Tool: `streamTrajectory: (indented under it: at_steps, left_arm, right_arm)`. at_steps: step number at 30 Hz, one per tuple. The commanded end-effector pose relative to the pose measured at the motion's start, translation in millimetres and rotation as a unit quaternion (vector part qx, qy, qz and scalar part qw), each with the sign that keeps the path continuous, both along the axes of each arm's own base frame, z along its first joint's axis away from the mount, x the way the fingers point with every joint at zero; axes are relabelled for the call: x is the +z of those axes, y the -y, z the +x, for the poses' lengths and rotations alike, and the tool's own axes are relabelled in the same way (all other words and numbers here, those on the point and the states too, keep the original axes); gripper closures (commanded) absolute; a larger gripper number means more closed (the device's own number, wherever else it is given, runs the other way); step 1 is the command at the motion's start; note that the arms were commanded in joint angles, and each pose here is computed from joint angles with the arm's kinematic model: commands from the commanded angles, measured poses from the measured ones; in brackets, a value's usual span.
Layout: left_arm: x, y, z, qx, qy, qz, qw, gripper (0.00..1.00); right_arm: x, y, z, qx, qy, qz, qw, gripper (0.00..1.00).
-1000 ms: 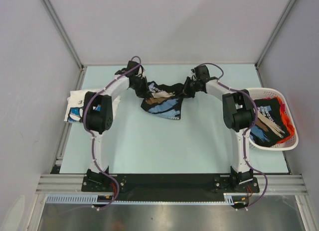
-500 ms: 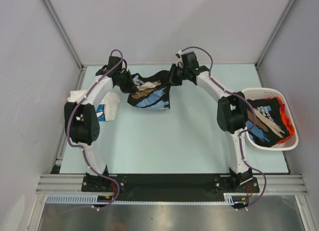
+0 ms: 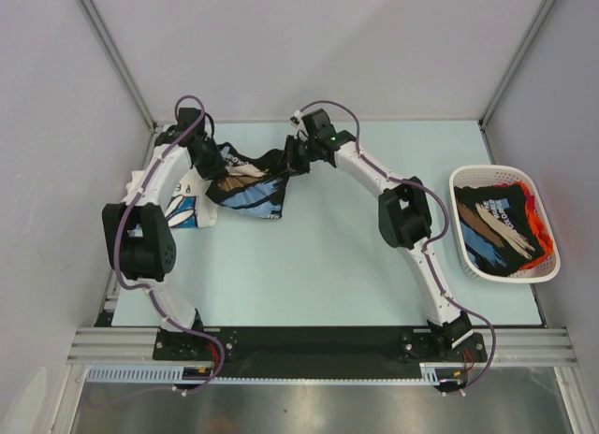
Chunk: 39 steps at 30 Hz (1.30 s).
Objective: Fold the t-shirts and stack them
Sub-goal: Neatly place the folded tshirt to the corner
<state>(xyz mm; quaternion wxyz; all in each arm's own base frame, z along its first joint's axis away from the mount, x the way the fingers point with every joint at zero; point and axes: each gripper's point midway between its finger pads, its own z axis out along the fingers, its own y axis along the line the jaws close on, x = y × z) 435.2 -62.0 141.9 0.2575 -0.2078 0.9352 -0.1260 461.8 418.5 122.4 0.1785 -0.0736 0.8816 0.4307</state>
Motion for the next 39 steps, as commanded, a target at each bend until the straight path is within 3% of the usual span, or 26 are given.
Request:
streamTrajectory:
  at_steps: [1, 12, 17, 26, 28, 29, 30, 32, 37, 39]
  left_arm:
    - [32.3, -45.5, -6.6, 0.053, 0.031, 0.059, 0.996, 1.0]
    - [38.5, -133.7, -28.7, 0.156, 0.017, 0.089, 0.984, 1.0]
    - [23.6, -146.2, -32.9, 0.16, -0.002, 0.086, 0.983, 1.0]
    - [-6.0, -154.7, -21.0, 0.153, -0.014, 0.073, 0.985, 1.0]
    - [-8.7, -158.9, -17.1, 0.157, -0.014, 0.074, 0.985, 1.0]
    - [-9.7, -159.0, -13.7, 0.156, -0.011, 0.072, 0.985, 1.0]
    - [-13.9, -161.3, -10.9, 0.156, -0.014, 0.071, 0.985, 1.0]
    - [-20.3, -160.0, -5.9, 0.149, -0.019, 0.067, 0.986, 1.0]
    - [-39.7, -157.9, 8.5, 0.136, -0.027, 0.052, 0.989, 1.0]
    - [-41.4, -158.3, 15.9, 0.135, -0.021, 0.047, 0.99, 1.0]
  right_arm:
    - [25.0, -17.5, -6.8, 0.03, 0.013, 0.031, 0.999, 1.0]
    - [20.7, -58.6, -27.2, 0.063, 0.006, 0.051, 0.997, 1.0]
    - [10.0, -67.2, -36.8, 0.075, -0.013, 0.057, 0.995, 1.0]
    - [3.9, -64.6, -19.9, 0.045, 0.022, 0.042, 0.998, 1.0]
    - [-1.4, -65.9, -17.4, 0.039, 0.019, 0.043, 0.998, 0.88]
    - [-3.0, -64.7, -16.2, 0.035, 0.019, 0.037, 0.999, 0.72]
    - [-5.5, -63.6, -16.9, 0.035, 0.017, 0.033, 0.999, 0.27]
    - [3.4, -57.7, -17.1, 0.035, 0.038, 0.019, 0.998, 0.01]
    - [15.4, -19.1, -14.1, -0.002, 0.074, -0.029, 0.997, 0.0]
    - [38.2, -2.4, -8.3, -0.019, 0.088, -0.017, 0.996, 0.0]
